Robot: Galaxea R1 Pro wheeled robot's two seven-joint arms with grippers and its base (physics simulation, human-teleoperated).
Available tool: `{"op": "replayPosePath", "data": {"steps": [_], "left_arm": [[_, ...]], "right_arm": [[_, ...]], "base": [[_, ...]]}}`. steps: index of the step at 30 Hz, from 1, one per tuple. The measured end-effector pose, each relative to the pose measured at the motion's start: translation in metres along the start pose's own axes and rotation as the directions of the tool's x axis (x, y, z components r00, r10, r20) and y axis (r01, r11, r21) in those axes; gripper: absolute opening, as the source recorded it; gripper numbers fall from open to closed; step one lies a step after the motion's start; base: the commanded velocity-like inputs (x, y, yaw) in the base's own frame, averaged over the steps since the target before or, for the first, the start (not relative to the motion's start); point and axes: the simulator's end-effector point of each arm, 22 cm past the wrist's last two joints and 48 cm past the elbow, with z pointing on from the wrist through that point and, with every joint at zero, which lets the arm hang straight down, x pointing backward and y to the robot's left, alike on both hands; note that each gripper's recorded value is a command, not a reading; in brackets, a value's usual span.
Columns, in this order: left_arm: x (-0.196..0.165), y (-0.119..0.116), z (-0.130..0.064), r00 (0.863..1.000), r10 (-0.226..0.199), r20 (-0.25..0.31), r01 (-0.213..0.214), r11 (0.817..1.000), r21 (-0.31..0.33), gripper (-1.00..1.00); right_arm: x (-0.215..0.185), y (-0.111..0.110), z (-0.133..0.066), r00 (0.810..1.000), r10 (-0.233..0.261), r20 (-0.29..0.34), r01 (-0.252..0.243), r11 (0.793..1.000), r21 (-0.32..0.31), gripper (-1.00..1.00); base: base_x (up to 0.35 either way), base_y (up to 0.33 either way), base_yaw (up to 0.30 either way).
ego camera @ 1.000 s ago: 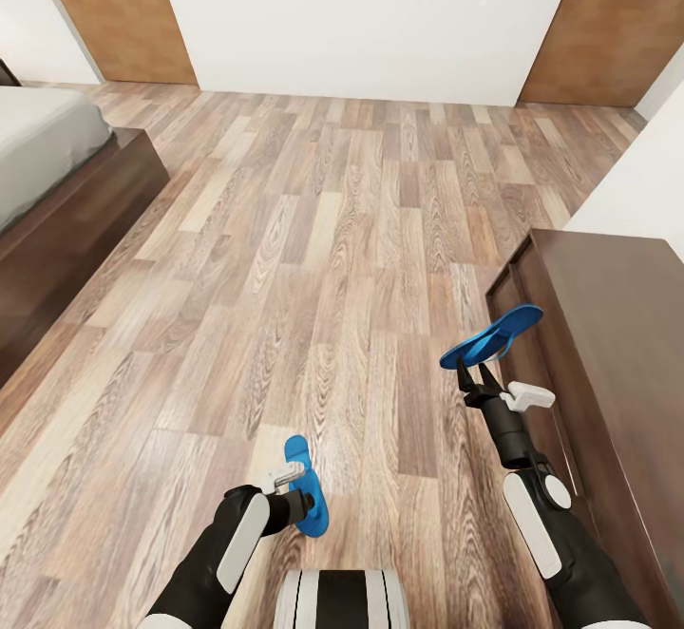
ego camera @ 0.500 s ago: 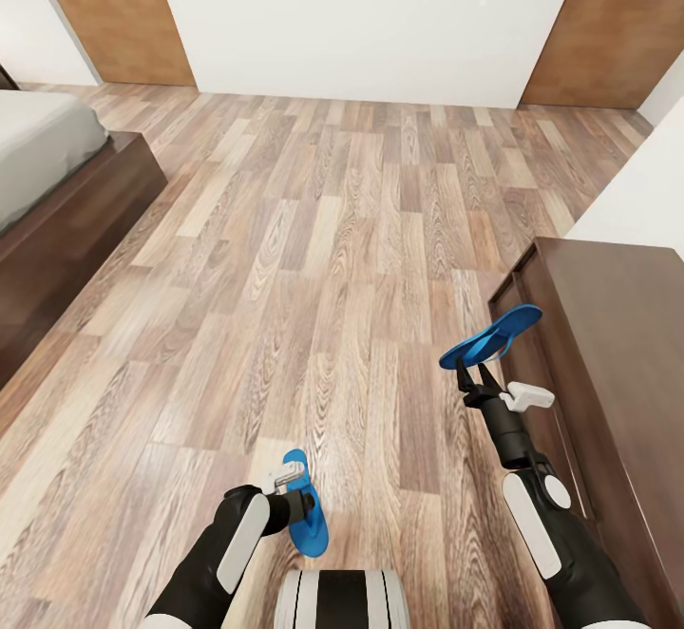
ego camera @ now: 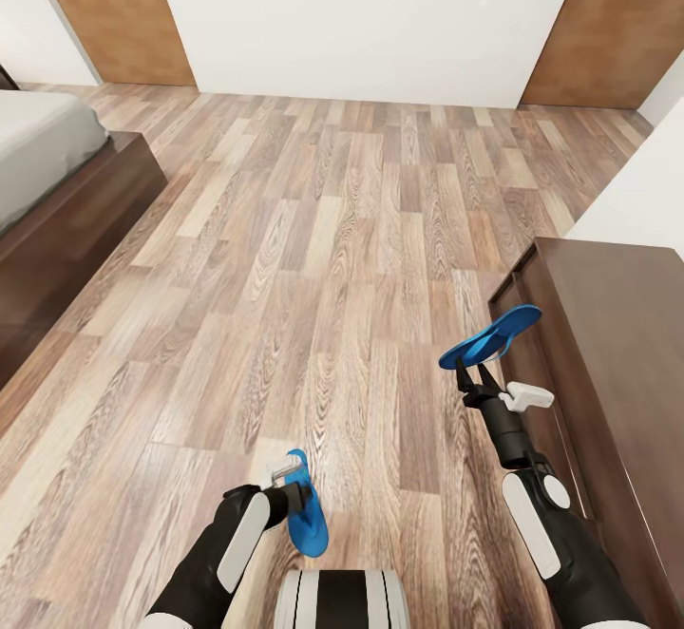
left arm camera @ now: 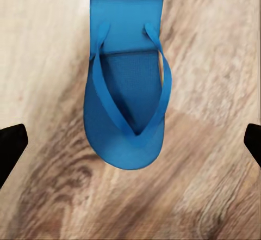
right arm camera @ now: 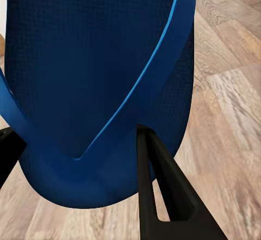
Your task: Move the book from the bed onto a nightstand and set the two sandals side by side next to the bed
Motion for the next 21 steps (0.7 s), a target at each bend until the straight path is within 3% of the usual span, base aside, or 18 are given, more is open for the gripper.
{"op": "replayPosePath", "data": {"steps": [6, 10, 15, 21], "left_arm": [[-0.064, -0.024, -0.011, 0.996, 0.015, 0.083, -0.017, 1.0, 0.024, 1.0], [-0.067, -0.036, -0.009, 0.998, 0.026, 0.06, -0.028, 0.999, 0.031, 1.0], [-0.06, -0.034, -0.003, 0.999, 0.03, 0.032, -0.031, 0.999, 0.022, 1.0], [-0.048, -0.035, 0.002, 1.0, 0.006, -0.007, -0.006, 0.999, 0.035, 1.0]], "right_arm": [[0.0, 0.0, 0.0, 1.0, 0.0, 0.0, 0.0, 1.0, 0.0, -1.0], [0.001, 0.0, 0.0, 1.0, 0.001, -0.001, -0.001, 1.0, 0.001, -1.0], [0.004, -0.002, -0.001, 1.0, 0.001, -0.008, -0.001, 1.0, 0.004, -1.0], [0.005, -0.002, -0.001, 1.0, 0.001, -0.011, -0.001, 1.0, 0.006, -1.0]], "base": [[0.0, 0.0, 0.0], [0.0, 0.0, 0.0], [0.0, 0.0, 0.0], [0.0, 0.0, 0.0]]}}
